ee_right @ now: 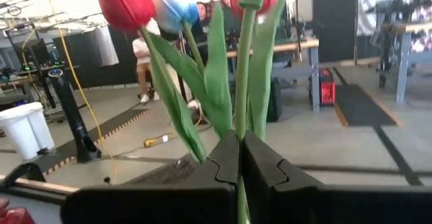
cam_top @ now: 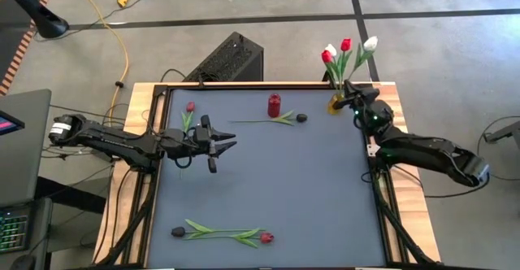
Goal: Sort flowers into vase by color
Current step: Put the white tulip into the yellow vase, then put the bottom black tulip into the red vase
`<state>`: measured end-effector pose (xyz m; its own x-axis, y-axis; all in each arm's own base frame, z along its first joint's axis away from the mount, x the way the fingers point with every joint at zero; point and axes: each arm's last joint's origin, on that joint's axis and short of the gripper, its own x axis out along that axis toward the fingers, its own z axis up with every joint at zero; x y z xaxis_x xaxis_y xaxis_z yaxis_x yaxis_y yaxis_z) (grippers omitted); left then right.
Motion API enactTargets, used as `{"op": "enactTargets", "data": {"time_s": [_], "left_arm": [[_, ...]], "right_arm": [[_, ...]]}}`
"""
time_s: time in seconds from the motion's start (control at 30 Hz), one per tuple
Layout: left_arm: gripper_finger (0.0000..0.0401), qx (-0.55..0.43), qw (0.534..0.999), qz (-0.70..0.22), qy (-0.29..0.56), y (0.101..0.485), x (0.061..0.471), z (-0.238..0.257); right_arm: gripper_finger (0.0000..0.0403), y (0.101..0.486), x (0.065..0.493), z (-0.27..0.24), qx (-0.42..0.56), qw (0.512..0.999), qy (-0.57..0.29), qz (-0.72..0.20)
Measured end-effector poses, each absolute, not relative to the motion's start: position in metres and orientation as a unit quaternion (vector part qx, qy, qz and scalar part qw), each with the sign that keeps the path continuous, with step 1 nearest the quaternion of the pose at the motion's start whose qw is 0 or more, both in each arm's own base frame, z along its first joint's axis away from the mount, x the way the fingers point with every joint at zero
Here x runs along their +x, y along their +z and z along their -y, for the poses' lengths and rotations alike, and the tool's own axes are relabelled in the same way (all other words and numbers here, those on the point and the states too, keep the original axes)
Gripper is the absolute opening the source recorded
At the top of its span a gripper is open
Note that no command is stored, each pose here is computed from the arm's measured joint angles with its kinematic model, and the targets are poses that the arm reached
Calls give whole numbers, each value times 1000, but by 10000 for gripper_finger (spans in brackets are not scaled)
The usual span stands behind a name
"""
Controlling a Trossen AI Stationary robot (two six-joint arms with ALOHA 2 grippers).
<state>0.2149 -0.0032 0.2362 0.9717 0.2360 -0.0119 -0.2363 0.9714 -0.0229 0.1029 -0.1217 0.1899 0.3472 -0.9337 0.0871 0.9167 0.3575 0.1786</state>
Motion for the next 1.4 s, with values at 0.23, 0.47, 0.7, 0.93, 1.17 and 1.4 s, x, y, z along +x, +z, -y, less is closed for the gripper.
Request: {"op": "enactTargets", "data": {"time_s": [0.23,0.47,0.7,0.93,1.17,1.4], "left_arm": [[93,-13,993,-4,118,236,215,3],[93,-14,993,-5,118,236,215,3],[93,-14,993,-5,118,236,215,3],[93,-16,995,-5,94,236,215,5],[93,-19,995,-4,93,236,215,5],[93,-23,997,-5,78,236,215,5]], "right_arm": [[44,180,107,126,67,819,-567,59],[55,178,108,127,65,819,-569,51],[72,176,108,127,62,819,-570,39],[113,172,108,127,46,819,-571,4],[171,172,108,126,44,820,-570,3],[203,173,109,125,42,824,-566,4]]}}
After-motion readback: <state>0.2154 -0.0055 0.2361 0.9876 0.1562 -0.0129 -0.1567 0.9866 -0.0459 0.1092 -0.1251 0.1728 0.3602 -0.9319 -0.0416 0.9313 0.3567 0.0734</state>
